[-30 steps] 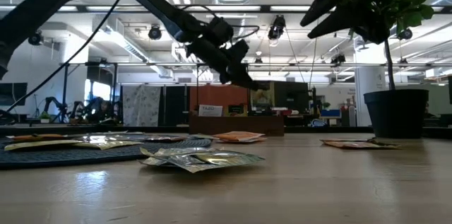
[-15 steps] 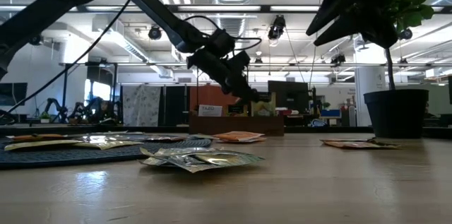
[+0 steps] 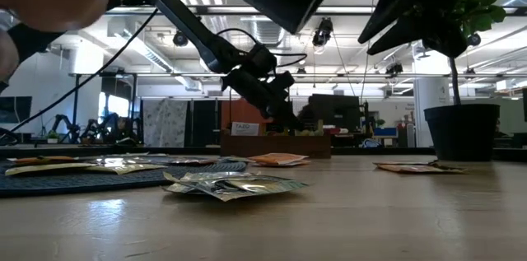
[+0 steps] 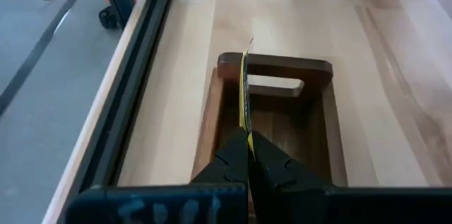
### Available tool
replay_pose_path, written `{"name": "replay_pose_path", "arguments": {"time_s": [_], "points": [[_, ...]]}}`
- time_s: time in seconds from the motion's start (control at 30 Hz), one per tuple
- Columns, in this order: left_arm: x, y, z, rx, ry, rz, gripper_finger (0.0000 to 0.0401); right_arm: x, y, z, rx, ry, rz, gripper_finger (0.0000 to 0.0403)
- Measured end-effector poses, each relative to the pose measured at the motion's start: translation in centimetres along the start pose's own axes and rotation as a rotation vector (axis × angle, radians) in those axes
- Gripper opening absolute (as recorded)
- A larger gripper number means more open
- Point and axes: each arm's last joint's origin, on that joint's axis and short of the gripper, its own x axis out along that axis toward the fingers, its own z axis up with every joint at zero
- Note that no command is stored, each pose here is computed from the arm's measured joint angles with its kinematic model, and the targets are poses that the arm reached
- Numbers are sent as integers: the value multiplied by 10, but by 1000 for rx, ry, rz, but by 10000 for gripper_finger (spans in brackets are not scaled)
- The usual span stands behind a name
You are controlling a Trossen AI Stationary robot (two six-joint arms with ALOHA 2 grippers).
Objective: Pick & Place Tea
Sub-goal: Put the green tea bag into the right section of the wooden organizer
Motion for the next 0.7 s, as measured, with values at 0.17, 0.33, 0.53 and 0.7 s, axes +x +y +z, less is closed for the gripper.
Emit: {"name": "replay_pose_path", "arguments": {"time_s": [0.17, 0.33, 0.53, 0.7], "points": [[-1, 2, 1, 6, -9, 26, 0, 0, 0, 0, 2, 0, -1, 102], [-1, 3, 2, 13, -17, 30, 0, 1, -3, -2, 12, 2, -8, 102], [-1, 4, 1, 43, 7, 83, 0, 2, -4, -2, 18, 3, -11, 102], [-1, 5, 0, 42, 19, 109, 1, 2, -4, -2, 20, 3, -13, 102]]}}
